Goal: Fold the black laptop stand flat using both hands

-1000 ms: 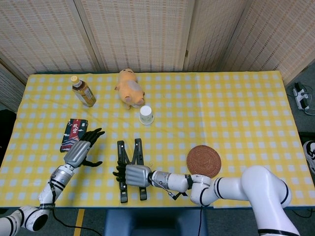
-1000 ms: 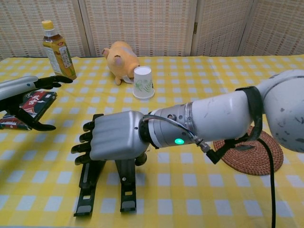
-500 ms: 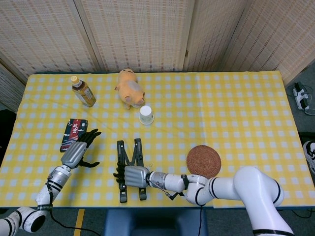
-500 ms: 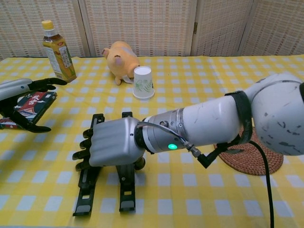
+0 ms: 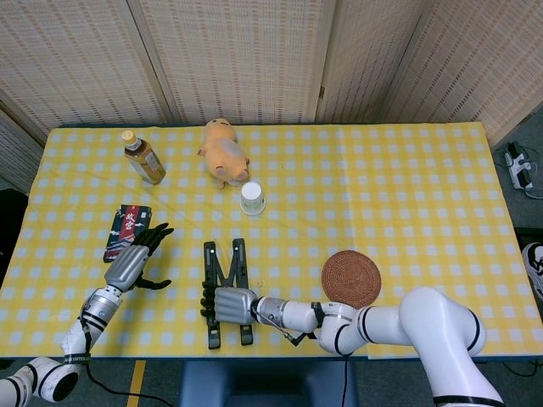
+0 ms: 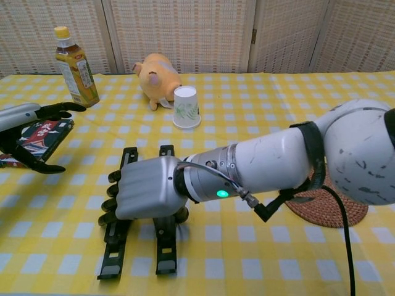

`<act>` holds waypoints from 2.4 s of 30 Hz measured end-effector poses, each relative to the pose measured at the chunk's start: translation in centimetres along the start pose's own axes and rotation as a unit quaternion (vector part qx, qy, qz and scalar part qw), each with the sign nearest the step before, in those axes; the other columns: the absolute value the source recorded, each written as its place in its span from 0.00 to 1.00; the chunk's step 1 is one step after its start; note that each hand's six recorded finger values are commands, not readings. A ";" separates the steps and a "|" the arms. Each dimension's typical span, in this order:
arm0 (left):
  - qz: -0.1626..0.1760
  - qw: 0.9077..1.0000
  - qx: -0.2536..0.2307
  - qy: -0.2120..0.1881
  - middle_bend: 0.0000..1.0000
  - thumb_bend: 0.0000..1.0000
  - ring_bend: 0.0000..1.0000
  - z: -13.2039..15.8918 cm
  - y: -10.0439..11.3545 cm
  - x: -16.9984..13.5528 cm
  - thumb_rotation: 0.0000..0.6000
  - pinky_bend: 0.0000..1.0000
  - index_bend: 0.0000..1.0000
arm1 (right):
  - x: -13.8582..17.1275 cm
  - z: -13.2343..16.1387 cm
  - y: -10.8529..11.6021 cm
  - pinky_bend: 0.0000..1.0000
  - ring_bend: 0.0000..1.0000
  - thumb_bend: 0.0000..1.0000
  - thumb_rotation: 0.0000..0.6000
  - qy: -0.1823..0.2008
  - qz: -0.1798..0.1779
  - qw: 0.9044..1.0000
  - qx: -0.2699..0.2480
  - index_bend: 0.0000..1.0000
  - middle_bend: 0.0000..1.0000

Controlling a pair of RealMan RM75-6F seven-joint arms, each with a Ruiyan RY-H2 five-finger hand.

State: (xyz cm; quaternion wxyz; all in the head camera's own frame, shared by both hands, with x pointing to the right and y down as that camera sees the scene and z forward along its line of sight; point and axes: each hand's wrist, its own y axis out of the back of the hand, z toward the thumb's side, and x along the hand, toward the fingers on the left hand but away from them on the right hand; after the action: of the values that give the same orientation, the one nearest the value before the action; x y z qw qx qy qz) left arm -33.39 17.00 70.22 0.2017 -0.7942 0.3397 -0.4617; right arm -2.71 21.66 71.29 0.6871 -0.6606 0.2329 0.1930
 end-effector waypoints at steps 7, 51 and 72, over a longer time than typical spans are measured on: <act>0.001 1.000 0.001 -0.002 0.00 0.21 0.00 0.1 0.0 0.0 1.00 0.00 0.00 | 0.2 -0.3 0.4 0.07 0.17 0.23 1.00 -0.006 -0.012 1.000 -0.005 0.16 0.26; 0.087 0.988 0.116 0.052 0.00 0.25 0.00 -0.9 6.1 -2.5 1.00 0.00 0.04 | 18.2 -5.2 -3.0 0.04 0.13 0.23 1.00 -0.281 -0.093 0.938 -0.180 0.00 0.05; 0.185 0.962 0.119 0.161 0.00 0.25 0.00 -4.8 7.7 -13.8 1.00 0.00 0.07 | 41.9 0.7 -13.2 0.05 0.08 0.23 1.00 -0.577 -0.051 0.718 -0.385 0.00 0.02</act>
State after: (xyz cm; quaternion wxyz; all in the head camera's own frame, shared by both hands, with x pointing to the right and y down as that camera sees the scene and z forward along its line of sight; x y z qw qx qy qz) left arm -45.03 21.66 59.42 0.3196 -0.6031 0.4510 -0.5751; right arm 39.12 19.90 58.06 0.3838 -0.6393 -0.3373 0.5747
